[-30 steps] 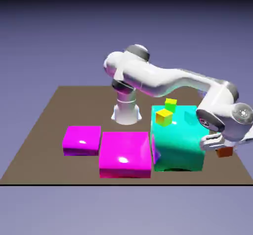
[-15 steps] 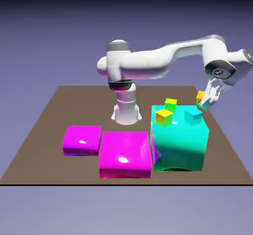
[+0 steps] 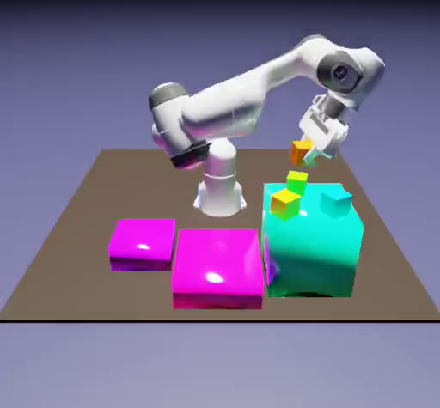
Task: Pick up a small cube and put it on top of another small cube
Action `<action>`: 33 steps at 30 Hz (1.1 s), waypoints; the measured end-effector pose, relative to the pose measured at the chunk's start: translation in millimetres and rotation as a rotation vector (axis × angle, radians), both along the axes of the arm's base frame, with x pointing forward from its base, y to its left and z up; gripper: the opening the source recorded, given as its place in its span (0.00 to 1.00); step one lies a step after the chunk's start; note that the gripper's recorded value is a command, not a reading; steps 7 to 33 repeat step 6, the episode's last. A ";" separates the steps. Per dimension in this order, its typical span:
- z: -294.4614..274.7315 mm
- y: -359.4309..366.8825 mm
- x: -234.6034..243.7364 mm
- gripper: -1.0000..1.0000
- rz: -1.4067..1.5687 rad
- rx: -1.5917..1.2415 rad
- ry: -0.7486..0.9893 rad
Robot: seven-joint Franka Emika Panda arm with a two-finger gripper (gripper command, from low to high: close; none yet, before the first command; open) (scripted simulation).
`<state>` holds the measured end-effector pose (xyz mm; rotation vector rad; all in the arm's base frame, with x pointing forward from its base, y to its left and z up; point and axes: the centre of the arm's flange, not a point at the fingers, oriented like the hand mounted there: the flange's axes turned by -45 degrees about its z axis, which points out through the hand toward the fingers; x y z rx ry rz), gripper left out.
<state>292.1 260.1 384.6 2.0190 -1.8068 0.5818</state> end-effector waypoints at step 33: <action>55.8 23.8 -2.1 1.00 -0.001 -0.001 0.000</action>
